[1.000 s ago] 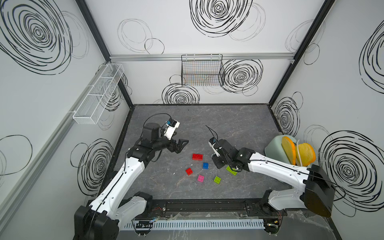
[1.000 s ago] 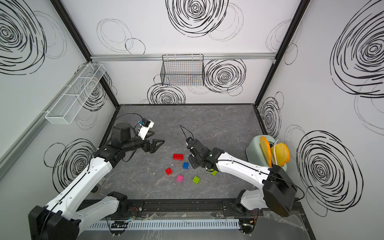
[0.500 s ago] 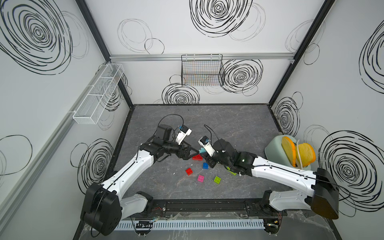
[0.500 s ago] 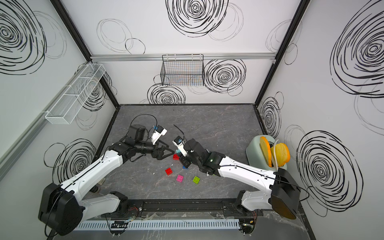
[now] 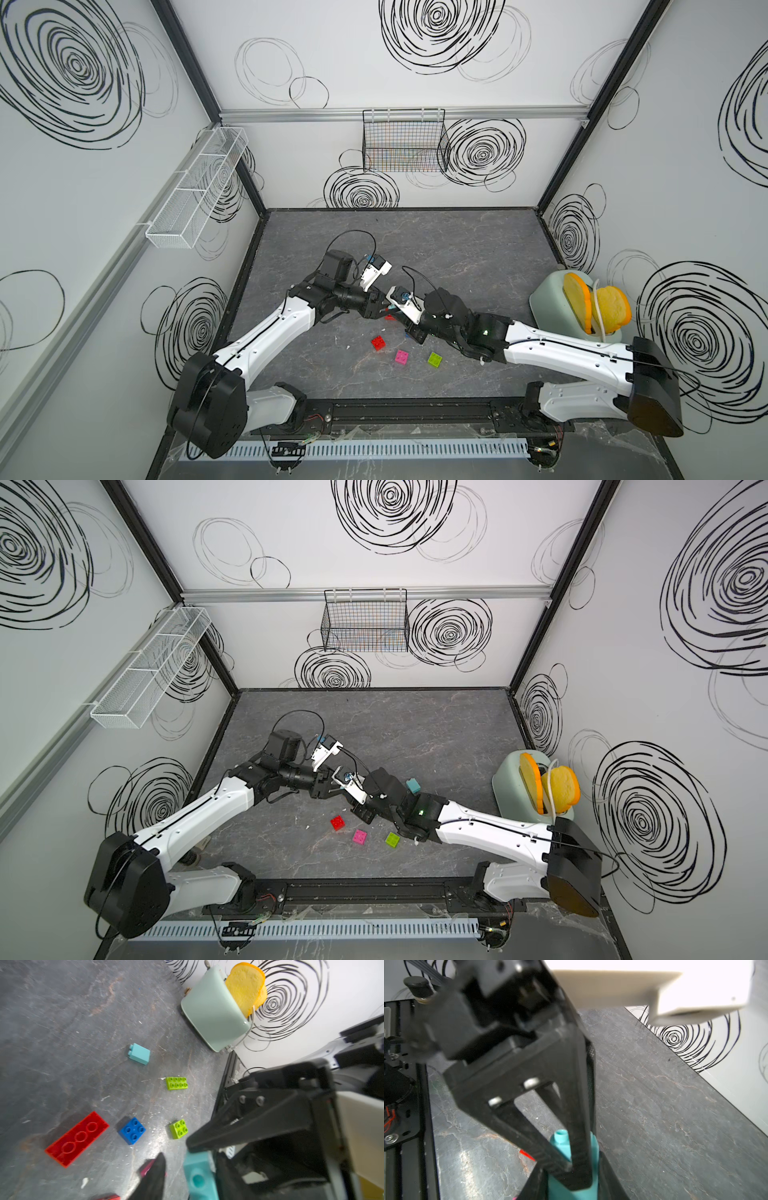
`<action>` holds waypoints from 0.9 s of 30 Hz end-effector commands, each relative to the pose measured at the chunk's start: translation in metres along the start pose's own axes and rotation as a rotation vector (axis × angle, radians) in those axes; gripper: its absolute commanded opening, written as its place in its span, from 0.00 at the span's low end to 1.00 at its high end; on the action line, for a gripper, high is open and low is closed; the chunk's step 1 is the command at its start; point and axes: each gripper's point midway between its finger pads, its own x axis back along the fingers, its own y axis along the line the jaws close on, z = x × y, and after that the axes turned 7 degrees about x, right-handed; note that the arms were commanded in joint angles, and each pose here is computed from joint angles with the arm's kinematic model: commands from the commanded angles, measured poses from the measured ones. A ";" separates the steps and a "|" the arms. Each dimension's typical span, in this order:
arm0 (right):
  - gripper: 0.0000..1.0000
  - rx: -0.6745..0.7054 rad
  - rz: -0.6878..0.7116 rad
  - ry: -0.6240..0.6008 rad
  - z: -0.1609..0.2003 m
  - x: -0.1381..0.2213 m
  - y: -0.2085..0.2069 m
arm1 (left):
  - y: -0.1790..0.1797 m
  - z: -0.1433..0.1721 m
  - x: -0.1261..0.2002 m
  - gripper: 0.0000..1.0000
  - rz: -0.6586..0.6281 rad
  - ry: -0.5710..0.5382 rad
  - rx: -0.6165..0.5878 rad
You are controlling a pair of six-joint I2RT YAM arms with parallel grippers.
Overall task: Assemble a giraffe with lego
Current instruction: Assemble the lego brick with the lego brick.
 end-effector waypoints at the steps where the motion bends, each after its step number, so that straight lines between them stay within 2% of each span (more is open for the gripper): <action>1: 0.03 0.006 0.032 -0.054 -0.015 0.002 -0.005 | -0.008 -0.001 0.000 0.23 0.027 -0.006 -0.023; 4: 0.10 0.002 0.035 -0.041 -0.013 0.004 -0.006 | -0.013 0.000 0.007 0.05 0.033 -0.023 -0.041; 5: 0.19 -0.007 0.032 -0.037 -0.013 0.005 -0.006 | -0.015 -0.001 0.010 0.00 0.035 -0.035 -0.047; 7: 0.42 -0.051 0.032 -0.027 -0.011 0.009 -0.008 | -0.017 -0.004 0.017 0.00 0.040 -0.066 -0.055; 9: 0.54 -0.130 0.025 -0.019 -0.009 0.016 -0.011 | -0.020 -0.009 0.027 0.00 0.052 -0.109 -0.061; 11: 0.57 -0.234 0.006 -0.017 -0.007 0.024 -0.014 | -0.022 -0.014 0.036 0.00 0.066 -0.148 -0.063; 13: 0.64 -0.369 -0.020 -0.034 -0.007 0.035 -0.019 | -0.028 -0.019 0.045 0.00 0.091 -0.187 -0.082; 18: 0.62 -0.736 -0.193 -0.238 -0.025 0.065 -0.041 | -0.045 -0.028 0.061 0.00 0.144 -0.244 -0.140; 21: 0.64 -0.867 -0.268 -0.408 -0.043 0.090 -0.053 | -0.060 -0.040 0.066 0.00 0.166 -0.249 -0.155; 24: 0.69 -0.956 -0.317 -0.543 -0.061 0.109 -0.064 | -0.080 -0.059 0.072 0.00 0.184 -0.263 -0.169; 27: 0.69 -0.955 -0.385 -0.624 -0.085 0.123 -0.066 | -0.102 -0.075 0.075 0.00 0.191 -0.270 -0.198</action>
